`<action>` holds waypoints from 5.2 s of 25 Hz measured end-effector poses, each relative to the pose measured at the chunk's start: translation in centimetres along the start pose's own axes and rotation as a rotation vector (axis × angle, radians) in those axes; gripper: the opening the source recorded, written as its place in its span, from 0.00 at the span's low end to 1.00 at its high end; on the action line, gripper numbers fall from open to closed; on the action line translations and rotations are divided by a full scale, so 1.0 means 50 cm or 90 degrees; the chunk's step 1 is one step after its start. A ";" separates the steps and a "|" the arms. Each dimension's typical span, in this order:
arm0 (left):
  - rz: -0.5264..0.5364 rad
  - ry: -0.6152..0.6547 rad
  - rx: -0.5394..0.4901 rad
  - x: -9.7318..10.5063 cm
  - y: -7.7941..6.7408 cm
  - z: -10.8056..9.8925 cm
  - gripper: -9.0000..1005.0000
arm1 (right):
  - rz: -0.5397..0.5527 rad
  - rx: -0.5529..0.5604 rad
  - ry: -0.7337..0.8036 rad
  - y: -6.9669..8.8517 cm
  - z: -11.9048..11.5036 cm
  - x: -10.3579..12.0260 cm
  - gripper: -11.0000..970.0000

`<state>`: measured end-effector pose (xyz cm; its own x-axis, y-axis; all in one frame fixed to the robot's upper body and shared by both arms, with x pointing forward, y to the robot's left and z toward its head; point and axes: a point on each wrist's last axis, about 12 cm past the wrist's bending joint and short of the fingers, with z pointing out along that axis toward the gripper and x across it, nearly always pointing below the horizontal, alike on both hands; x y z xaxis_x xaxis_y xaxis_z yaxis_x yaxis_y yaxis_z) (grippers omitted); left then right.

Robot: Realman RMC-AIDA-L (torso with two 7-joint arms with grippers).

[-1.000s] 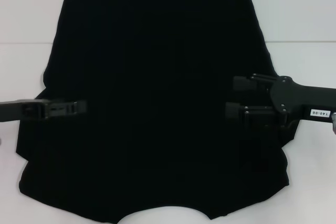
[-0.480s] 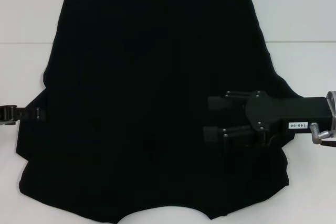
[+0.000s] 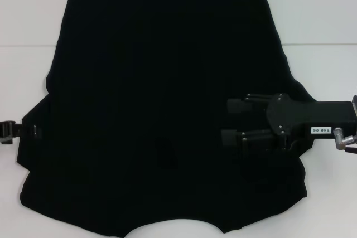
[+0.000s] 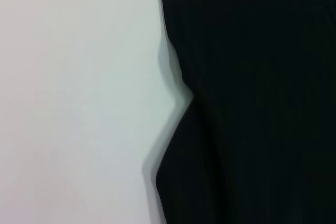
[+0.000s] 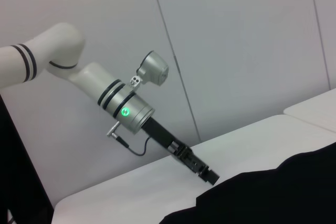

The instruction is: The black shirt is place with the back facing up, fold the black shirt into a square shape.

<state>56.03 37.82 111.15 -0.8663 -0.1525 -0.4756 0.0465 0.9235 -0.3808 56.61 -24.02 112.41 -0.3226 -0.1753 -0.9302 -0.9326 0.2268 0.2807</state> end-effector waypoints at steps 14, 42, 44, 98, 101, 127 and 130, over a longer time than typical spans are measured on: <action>-0.016 0.009 -0.002 0.020 0.008 0.022 0.84 | 0.000 0.006 0.001 -0.002 -0.002 0.000 0.94; 0.009 0.023 -0.015 0.018 0.006 0.031 0.34 | 0.002 0.015 -0.009 -0.004 -0.006 -0.001 0.94; 0.010 0.022 -0.016 0.018 0.006 0.031 0.27 | 0.002 0.015 -0.009 -0.004 -0.006 -0.001 0.94; -0.088 -0.094 -0.067 0.074 0.125 -0.053 0.01 | 0.017 0.049 -0.044 -0.010 0.009 0.006 0.94; -0.093 -0.096 -0.067 0.077 0.127 -0.055 0.01 | 0.016 0.048 -0.044 -0.010 0.009 0.005 0.94; 0.176 -0.001 0.289 -0.009 -0.172 0.107 0.01 | 0.016 0.051 -0.041 -0.009 -0.003 0.010 0.94; 0.184 0.008 0.296 -0.009 -0.180 0.110 0.05 | 0.017 0.051 -0.041 -0.010 -0.004 0.009 0.94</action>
<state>58.73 27.67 110.43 -0.7908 0.0914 -0.6052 0.4965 0.6739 -0.5471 56.89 -24.42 111.89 -0.3333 -0.1074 -0.9367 -0.9071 0.3073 0.2876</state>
